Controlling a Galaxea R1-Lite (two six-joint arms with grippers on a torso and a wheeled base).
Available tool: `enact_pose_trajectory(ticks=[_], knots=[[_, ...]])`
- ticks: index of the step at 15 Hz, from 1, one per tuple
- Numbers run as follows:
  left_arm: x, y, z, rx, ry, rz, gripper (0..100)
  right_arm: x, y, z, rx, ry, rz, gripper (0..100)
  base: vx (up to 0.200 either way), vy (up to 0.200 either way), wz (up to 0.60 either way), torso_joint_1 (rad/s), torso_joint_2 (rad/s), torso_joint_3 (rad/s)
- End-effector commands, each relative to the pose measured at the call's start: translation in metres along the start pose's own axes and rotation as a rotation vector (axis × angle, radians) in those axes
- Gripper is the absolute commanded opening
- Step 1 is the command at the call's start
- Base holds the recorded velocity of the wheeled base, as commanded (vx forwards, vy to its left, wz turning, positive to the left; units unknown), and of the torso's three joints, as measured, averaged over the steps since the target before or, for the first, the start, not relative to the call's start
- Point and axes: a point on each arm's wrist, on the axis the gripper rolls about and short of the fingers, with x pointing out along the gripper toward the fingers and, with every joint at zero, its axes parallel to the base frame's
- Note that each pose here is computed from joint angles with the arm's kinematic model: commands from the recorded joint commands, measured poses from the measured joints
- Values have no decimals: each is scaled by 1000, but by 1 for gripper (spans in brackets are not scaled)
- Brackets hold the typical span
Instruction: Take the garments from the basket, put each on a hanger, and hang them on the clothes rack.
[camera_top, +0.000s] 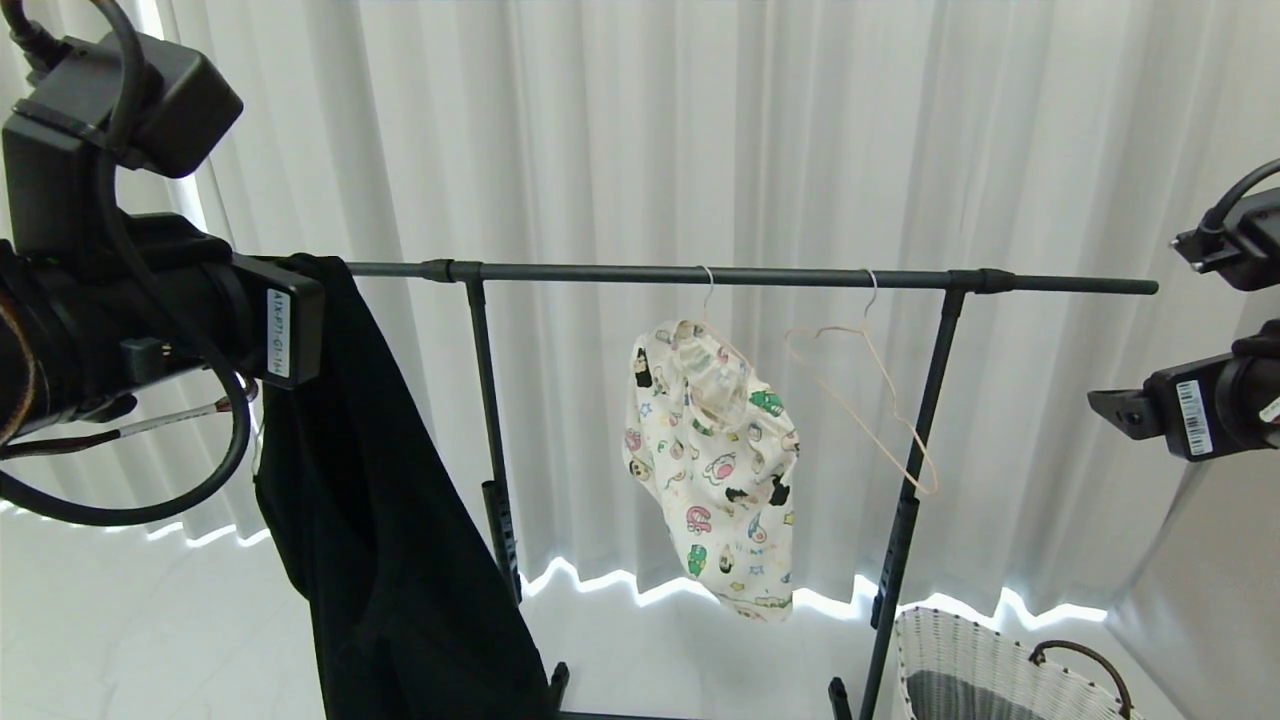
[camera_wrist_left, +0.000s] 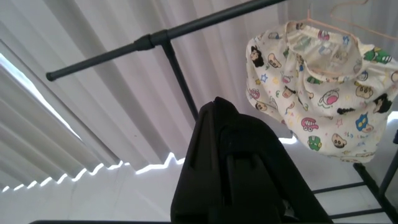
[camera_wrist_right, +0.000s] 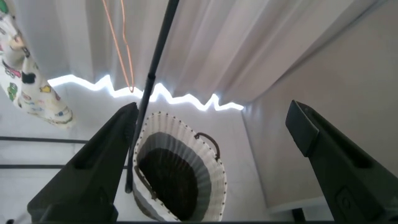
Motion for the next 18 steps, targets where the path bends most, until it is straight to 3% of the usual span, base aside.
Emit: enact_pose_trajectory(ticks=[1, 7, 18], knots=[[0, 0, 0, 0, 0, 0, 0, 0, 0, -1, -2, 3, -1, 100, 0, 0, 0, 251, -544, -286], [-1, 0, 1, 2, -3, 3, 0, 4, 4, -4, 29, -31, 42, 100, 0, 0, 0, 194, -400, -212], [-2, -1, 1, 5, -5, -5, 0, 9, 8, -11, 13, -5, 62, 100, 200, 0, 0, 11, -11, -5]])
